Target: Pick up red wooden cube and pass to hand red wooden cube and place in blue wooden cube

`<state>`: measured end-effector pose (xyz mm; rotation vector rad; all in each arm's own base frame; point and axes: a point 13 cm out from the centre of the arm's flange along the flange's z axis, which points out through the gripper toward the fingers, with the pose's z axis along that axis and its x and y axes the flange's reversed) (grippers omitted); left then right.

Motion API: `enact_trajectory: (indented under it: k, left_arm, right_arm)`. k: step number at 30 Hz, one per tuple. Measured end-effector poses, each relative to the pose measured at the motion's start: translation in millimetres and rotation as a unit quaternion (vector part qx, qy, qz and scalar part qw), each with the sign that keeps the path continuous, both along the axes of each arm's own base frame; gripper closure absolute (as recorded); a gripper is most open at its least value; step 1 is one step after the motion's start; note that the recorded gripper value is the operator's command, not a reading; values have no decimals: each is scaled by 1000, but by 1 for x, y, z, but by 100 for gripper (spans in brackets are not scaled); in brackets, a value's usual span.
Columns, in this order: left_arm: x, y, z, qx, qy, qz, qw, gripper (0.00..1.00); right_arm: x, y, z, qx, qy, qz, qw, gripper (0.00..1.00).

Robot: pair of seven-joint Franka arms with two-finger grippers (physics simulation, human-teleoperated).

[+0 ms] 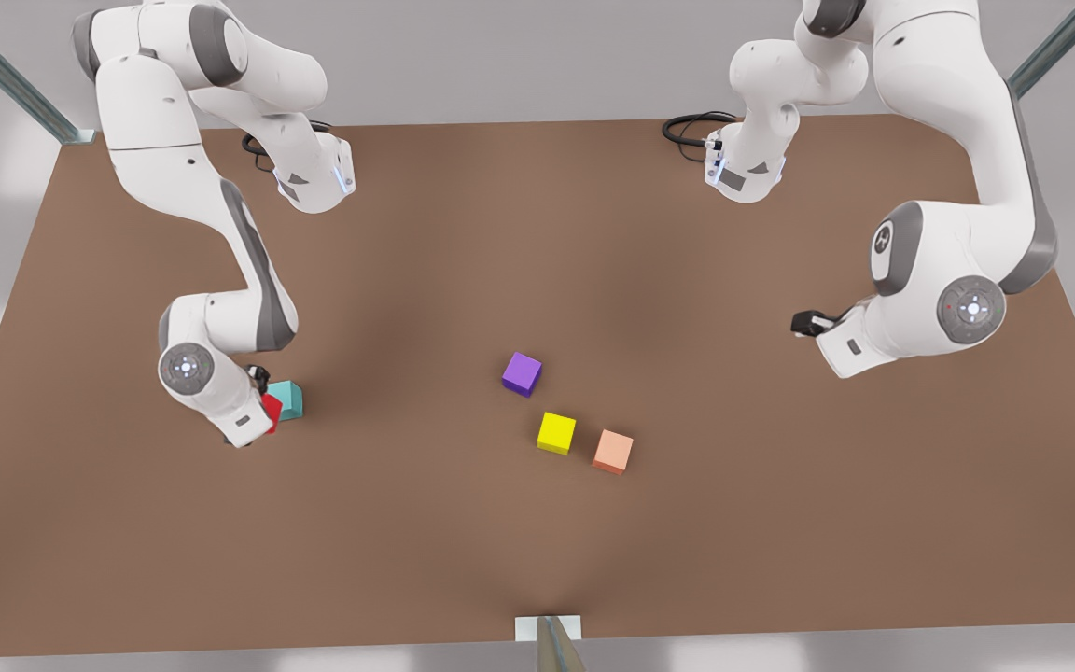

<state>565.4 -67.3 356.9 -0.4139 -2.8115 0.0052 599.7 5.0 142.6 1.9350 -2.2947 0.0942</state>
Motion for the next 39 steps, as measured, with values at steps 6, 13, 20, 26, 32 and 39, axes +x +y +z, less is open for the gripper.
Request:
enact_trajectory:
  k: [6,13,20,26,32,39]
  left_arm:
    - [0,-3,-7,5,5,12,1000,0]
    - [-1,-6,-7,8,6,24,1000,0]
    - [-1,-6,-12,11,10,35,999,0]
    - [1,-5,-15,14,10,42,999,0]
    - [1,-5,-15,15,9,47,999,0]
    - [0,-8,-15,17,10,50,999,0]
  right_arm:
    - [-22,3,-11,4,-8,-45,999,40]
    - [-30,4,-19,4,-12,-82,997,40]
    - [-40,2,-30,3,-6,-109,994,40]
    - [-38,5,-32,2,-11,-124,992,0]
    - [-32,10,-25,2,-19,-134,991,0]
    - [-4,38,7,20,-40,-144,989,0]
